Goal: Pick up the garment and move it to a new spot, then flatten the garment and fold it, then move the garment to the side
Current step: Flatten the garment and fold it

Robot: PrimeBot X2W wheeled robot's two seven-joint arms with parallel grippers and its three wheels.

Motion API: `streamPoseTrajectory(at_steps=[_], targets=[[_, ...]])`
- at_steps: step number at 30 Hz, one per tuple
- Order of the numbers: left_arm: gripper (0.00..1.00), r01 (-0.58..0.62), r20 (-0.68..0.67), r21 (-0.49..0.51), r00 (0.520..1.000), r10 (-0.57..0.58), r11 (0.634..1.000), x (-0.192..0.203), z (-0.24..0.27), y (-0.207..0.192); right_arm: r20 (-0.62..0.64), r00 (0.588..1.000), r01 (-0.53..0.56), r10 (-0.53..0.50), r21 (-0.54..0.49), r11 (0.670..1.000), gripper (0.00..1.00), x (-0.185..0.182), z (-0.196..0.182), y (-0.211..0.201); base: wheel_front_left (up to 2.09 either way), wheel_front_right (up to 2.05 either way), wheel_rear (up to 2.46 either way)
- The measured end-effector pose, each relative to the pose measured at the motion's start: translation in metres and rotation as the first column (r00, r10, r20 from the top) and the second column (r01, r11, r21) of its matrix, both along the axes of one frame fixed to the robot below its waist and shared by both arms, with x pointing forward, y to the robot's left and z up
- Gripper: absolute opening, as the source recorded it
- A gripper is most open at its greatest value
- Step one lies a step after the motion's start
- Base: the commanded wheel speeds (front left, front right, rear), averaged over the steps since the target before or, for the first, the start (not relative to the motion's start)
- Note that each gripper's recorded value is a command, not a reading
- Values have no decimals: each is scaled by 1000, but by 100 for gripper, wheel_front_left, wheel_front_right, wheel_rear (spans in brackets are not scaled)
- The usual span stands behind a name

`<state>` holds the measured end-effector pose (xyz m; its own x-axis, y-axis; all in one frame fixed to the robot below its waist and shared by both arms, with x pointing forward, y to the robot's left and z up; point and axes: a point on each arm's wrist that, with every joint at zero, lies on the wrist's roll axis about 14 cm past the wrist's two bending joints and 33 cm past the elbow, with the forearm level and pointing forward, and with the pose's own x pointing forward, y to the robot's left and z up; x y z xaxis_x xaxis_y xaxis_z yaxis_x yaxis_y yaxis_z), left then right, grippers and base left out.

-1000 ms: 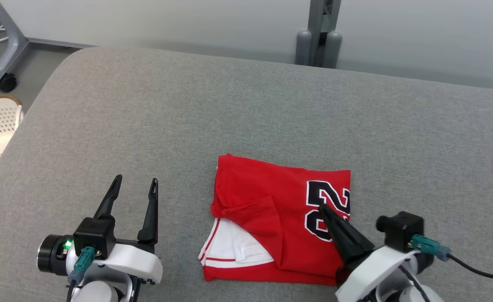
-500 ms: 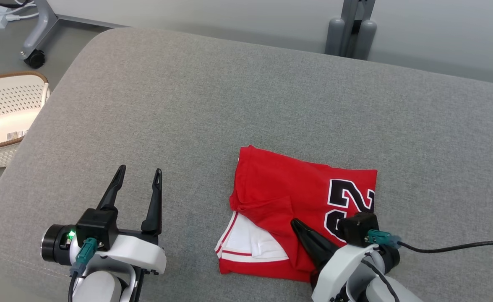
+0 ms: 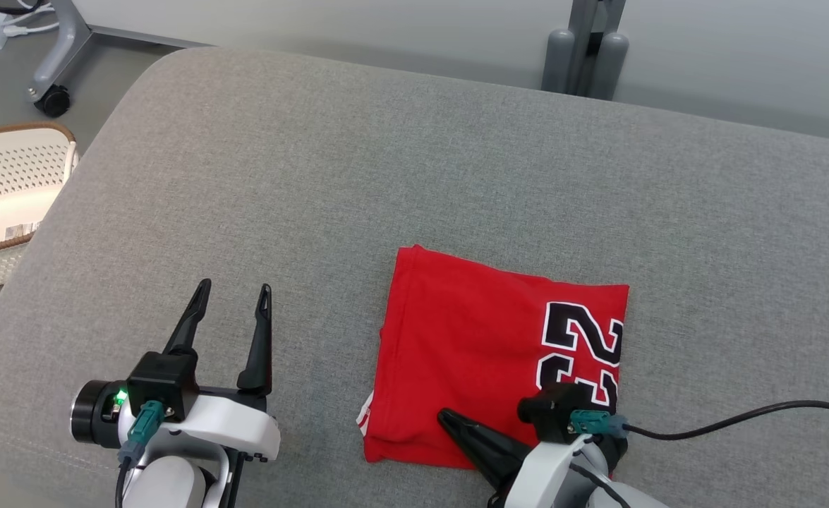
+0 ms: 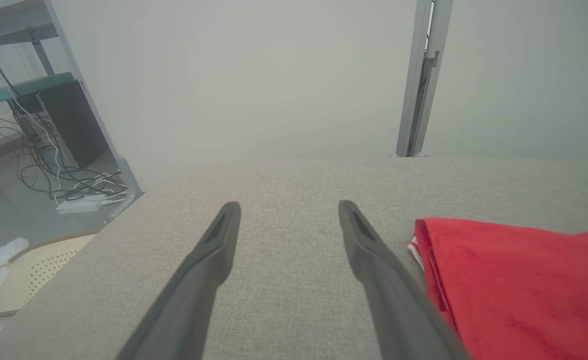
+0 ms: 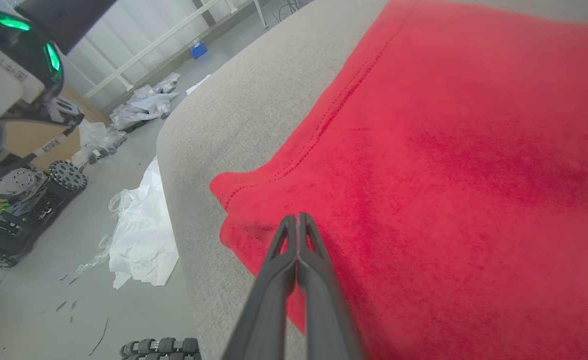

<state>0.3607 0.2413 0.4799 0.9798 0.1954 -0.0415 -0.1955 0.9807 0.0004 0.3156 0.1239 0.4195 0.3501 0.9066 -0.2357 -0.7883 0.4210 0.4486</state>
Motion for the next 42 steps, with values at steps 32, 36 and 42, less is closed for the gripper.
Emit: streamPoseTrajectory(at_steps=[32,36,42], targets=[[100,162,59,41,985,-165,986,21,27,-44,392,536,789,-748,84,609,100,86,100,-265,0,0,0],[100,185,50,44,981,-187,982,21,27,-50,399,515,816,-758,42,576,100,74,95,-281,0,0,0],[100,200,31,46,979,-201,979,19,25,-54,397,492,835,-774,35,549,100,65,96,-291,0,0,0]])
